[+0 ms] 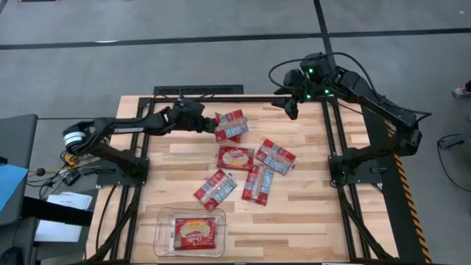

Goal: Sort popcorn bags into baskets
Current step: Put the red popcorn bag into the transparent bin

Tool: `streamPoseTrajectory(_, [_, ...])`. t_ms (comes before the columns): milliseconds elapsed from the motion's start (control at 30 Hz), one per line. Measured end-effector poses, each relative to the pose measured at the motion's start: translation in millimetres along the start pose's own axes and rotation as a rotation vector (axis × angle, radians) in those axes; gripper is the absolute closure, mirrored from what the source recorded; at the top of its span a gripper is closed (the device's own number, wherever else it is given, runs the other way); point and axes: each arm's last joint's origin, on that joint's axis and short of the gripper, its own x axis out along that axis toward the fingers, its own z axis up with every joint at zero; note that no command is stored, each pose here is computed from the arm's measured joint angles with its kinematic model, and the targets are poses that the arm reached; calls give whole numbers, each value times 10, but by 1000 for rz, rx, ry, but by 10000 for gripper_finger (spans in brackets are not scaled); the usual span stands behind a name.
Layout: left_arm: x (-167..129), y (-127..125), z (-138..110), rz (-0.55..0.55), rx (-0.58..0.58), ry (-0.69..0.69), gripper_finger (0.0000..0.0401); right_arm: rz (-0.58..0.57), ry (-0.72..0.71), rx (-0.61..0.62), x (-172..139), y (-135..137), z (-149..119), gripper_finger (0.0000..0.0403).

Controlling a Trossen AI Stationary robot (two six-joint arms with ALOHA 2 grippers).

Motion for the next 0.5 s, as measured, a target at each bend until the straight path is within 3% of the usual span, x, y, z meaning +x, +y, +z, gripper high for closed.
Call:
streamPoseTrajectory(267, [-366,-188,78,-119,25,-25,401,24,-32,-20,24,76,42,143])
streamPoseTrajectory(500, [-571,-278,130,-188,43,-71,401,63,-52,41,283,114,110,143])
